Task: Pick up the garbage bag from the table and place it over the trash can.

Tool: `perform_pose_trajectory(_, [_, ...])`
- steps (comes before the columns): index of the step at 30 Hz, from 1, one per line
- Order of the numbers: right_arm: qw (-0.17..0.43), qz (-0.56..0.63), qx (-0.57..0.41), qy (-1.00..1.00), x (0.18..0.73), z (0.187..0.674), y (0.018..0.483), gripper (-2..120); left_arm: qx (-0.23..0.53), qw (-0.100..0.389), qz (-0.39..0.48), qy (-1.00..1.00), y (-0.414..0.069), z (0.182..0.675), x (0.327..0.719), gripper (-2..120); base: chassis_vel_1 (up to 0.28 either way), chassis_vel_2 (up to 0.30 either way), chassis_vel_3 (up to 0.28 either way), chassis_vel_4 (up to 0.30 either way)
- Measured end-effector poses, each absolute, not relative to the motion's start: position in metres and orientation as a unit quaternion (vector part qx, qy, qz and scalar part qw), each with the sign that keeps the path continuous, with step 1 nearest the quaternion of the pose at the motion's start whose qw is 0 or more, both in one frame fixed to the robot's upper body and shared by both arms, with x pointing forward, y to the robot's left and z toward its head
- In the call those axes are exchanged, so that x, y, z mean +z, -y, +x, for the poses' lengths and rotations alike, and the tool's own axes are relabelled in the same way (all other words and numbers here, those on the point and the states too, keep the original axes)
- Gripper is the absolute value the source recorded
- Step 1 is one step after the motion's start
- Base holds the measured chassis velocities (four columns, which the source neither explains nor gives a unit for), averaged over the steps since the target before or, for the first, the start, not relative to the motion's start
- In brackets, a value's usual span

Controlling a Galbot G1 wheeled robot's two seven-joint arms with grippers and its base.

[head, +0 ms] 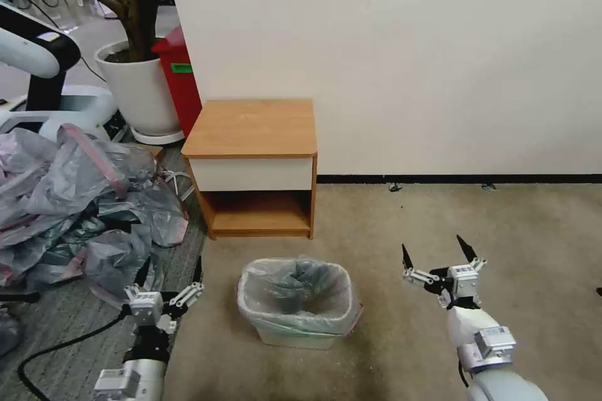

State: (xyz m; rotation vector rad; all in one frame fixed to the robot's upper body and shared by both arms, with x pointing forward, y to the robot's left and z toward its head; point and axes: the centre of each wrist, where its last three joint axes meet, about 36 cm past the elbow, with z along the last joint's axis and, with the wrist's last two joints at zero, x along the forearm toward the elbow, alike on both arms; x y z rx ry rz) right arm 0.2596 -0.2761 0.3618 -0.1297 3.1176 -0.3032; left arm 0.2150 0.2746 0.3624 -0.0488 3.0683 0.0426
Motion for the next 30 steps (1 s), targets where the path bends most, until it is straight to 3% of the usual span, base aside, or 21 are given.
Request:
perform_pose_trajectory(8, [0.009, -0.053, -0.092, -0.994, 0.3604, 0.2601, 0.2746, 111, 0.013, 0.033, -0.018, -0.999, -0.2741, 0.2149, 0.3585, 100, 0.0, 0.0, 0.0, 0.0])
perform_pose_trajectory(14, [0.01, -0.054, -0.091, -0.994, 0.3608, 0.2603, 0.2746, 100, 0.013, 0.033, -0.018, -0.999, -0.2742, 0.215, 0.3585, 100, 0.0, 0.0, 0.0, 0.0])
perform_pose_trajectory(30, [0.012, -0.054, -0.091, -0.994, 0.3621, 0.2606, 0.2746, 100, 0.013, 0.033, -0.019, -0.999, -0.2745, 0.2152, 0.3589, 100, 0.0, 0.0, 0.0, 0.0])
